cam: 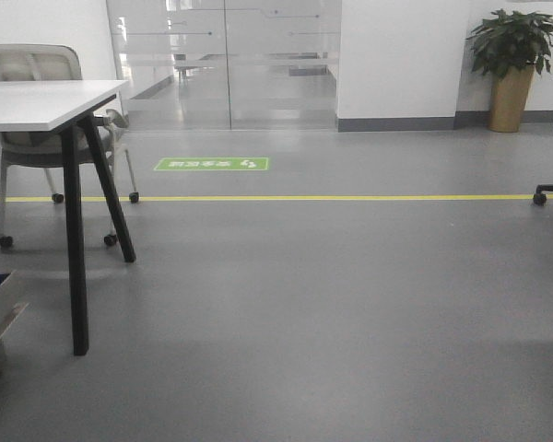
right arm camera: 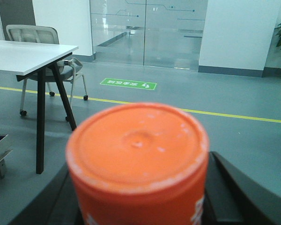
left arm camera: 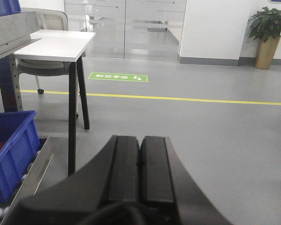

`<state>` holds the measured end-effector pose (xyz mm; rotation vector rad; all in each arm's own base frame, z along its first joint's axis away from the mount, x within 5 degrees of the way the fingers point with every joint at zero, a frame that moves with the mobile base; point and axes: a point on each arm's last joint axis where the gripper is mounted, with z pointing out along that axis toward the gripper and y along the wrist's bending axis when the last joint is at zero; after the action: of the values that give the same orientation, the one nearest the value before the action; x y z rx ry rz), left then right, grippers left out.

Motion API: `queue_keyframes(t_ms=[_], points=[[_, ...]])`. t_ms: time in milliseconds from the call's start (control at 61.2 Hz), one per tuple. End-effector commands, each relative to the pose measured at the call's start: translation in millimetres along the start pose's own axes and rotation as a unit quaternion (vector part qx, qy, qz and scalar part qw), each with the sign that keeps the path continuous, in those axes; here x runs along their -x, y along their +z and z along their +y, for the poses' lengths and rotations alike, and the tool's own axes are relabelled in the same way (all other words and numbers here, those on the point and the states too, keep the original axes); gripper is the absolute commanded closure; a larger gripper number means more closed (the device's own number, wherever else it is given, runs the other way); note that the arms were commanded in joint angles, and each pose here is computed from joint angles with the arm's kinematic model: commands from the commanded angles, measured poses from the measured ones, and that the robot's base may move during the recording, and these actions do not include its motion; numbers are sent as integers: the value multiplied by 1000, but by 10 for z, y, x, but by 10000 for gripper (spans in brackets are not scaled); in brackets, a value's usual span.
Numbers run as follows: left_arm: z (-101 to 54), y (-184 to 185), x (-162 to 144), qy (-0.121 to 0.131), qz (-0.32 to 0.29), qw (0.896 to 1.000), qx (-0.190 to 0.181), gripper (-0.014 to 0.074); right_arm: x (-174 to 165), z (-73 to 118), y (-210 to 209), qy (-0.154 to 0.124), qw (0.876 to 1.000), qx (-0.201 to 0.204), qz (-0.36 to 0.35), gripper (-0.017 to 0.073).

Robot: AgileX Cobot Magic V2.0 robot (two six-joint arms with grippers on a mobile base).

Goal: Grab orange capacitor from left shelf to right conveyor
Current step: 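Drive the base past the desk up to the red-framed conveyor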

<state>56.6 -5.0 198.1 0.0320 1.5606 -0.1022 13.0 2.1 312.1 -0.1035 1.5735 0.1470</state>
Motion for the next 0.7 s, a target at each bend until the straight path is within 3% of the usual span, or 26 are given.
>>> queue_keyframes(t_ms=[0, 686], points=[[2, -13, 99, -3, -50, 999, 1, 720, 161, 2, -12, -5, 999, -3, -50, 433], [2, -13, 99, -3, -50, 999, 1, 720, 162, 2, -12, -5, 999, -3, -51, 433]])
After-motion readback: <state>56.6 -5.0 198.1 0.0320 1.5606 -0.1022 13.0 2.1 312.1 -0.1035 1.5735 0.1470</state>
